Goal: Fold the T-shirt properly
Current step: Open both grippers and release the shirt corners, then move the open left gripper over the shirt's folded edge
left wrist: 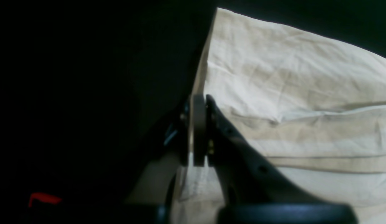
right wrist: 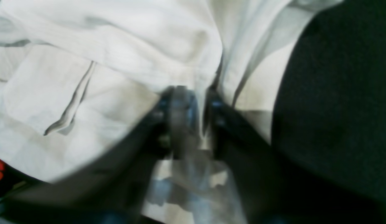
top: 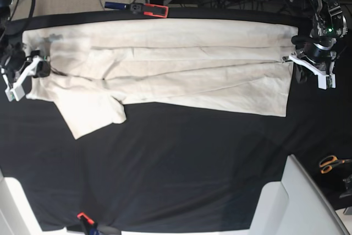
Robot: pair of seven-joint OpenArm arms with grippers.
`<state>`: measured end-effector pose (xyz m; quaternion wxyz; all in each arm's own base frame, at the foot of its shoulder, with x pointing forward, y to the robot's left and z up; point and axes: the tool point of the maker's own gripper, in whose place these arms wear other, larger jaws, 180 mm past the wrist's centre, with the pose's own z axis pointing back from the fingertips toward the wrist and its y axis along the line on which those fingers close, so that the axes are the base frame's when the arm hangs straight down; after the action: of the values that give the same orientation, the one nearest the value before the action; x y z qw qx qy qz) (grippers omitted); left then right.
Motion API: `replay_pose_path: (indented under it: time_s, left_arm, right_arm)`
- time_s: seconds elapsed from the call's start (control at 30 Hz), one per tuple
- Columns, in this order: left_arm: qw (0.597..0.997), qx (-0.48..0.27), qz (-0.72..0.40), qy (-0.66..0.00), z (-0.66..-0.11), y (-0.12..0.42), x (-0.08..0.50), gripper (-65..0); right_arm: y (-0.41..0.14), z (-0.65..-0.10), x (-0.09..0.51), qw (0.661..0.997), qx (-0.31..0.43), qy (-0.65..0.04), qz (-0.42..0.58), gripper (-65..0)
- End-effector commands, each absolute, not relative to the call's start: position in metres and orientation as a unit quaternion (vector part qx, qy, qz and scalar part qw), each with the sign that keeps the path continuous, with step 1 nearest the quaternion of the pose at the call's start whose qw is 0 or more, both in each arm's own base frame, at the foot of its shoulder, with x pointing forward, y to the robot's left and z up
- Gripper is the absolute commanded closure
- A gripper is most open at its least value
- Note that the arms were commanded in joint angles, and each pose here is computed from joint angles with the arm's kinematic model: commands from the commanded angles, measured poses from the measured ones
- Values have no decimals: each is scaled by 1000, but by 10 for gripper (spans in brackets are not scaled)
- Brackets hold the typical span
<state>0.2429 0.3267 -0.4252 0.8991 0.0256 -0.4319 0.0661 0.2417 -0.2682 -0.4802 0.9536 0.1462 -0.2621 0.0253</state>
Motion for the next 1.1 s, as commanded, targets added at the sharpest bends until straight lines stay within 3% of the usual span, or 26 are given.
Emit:
replay_pose_path:
  time_s: [0.0, 0.1, 0.27, 0.4, 0.63, 0.77, 0.83, 0.93, 1.07]
  left_arm:
    - [887, 29, 59, -457, -409, 330, 253, 0]
    - [886, 25, 54, -459, -407, 326, 255, 0]
    - [876, 12, 60, -478, -398, 310, 260, 0]
    - [873, 7, 47, -486, -388, 298, 263, -18]
    - [888, -62, 91, -446, -388, 279, 263, -168]
    - [885, -66, 102, -450, -386, 281, 264, -293]
    - [888, -67, 101, -444, -388, 281, 263, -324]
    - [906, -83, 108, -400, -406, 269, 251, -331]
    - [899, -139, 155, -386, -422, 240, 243, -323]
  right_arm:
    - [-277, -468, 251, 948, 141, -285, 29, -264]
    - [-277, -465, 246, 946, 138, -290, 28, -419]
    - [-285, -436, 245, 931, 119, -345, 4, -530]
    - [-282, -406, 247, 916, 99, -388, 14, -522]
    - [-279, -393, 249, 910, 92, -404, 24, -522]
    - [-279, -395, 248, 911, 93, -402, 23, -522]
    - [-280, -397, 246, 912, 92, -399, 22, -522]
    - [-281, -397, 244, 913, 91, -397, 22, -522]
    - [-279, -399, 243, 913, 93, -396, 23, -522]
